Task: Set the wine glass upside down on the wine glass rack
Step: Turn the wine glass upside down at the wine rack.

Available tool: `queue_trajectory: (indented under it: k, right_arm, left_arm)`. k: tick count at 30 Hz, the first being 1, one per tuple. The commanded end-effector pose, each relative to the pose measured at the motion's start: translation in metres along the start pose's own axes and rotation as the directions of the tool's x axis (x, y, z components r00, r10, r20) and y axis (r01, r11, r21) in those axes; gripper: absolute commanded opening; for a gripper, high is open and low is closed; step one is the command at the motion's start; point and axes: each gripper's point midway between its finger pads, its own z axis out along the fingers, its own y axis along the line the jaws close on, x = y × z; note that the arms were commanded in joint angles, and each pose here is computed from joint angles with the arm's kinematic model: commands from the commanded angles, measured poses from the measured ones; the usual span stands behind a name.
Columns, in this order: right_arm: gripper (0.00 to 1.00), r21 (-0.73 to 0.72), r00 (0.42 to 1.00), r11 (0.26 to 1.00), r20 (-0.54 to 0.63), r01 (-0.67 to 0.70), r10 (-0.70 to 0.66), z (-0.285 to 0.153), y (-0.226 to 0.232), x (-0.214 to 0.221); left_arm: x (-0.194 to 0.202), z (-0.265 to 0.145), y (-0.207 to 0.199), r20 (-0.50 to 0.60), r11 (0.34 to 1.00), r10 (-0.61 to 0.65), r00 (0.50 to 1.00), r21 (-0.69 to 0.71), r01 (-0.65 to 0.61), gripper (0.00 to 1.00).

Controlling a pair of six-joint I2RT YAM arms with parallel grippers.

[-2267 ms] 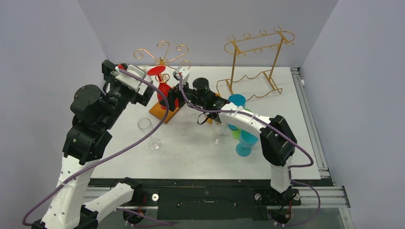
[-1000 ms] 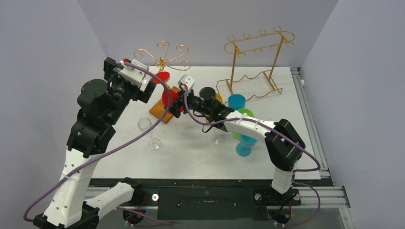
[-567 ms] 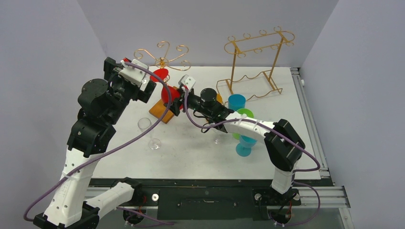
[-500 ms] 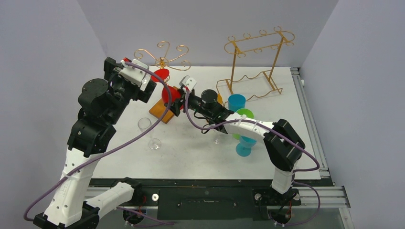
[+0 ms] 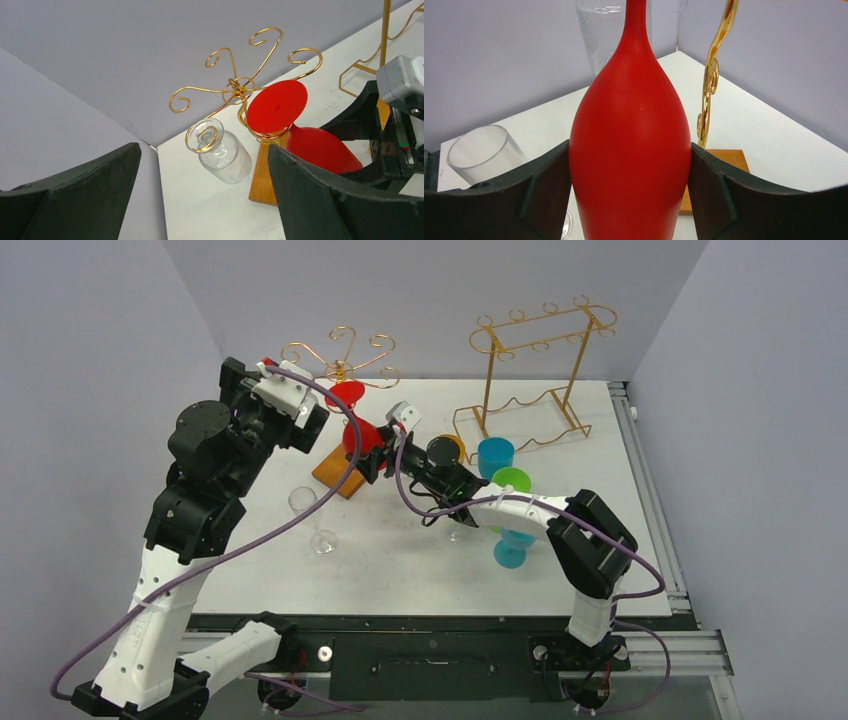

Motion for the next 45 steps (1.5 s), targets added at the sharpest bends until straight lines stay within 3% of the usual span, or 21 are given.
queue_trajectory:
  k: [1,16,21,25,34,45]
  right_arm:
    - [0.71,0.016,0.999,1.000,0.044,-0.010,0.009,0.006,0.005,-0.006]
    - [0.77,0.073,0.996,0.996,-0.068,-0.059,0.064,-0.006,0.022,0.039]
    - [0.78,0.073,0.994,0.994,-0.065,-0.082,0.087,-0.008,0.022,0.038]
    - [0.78,0.071,0.993,0.992,-0.054,-0.103,0.107,-0.009,0.021,0.034]
    - [0.79,0.060,0.989,0.988,-0.031,-0.141,0.143,-0.011,0.021,0.030]
    - [0.80,0.055,0.985,0.983,-0.016,-0.173,0.174,-0.007,0.015,0.032]
  left_arm:
    - [-0.011,-0.001,0.009,0.016,0.999,-0.019,1.000,-0.031,0.020,0.96]
    - [0.015,0.026,-0.021,-0.049,0.994,0.027,0.998,0.105,-0.022,0.96]
    - [0.018,0.029,-0.031,-0.007,0.983,0.080,0.997,0.167,-0.078,1.00]
    - [0.024,0.032,-0.039,0.013,0.970,0.111,0.994,0.218,-0.111,0.90]
    - [0.038,0.042,-0.045,0.055,0.941,0.192,0.980,0.272,-0.199,0.83]
    - [0.034,0.049,-0.077,0.199,0.840,0.304,0.932,0.405,-0.361,0.80]
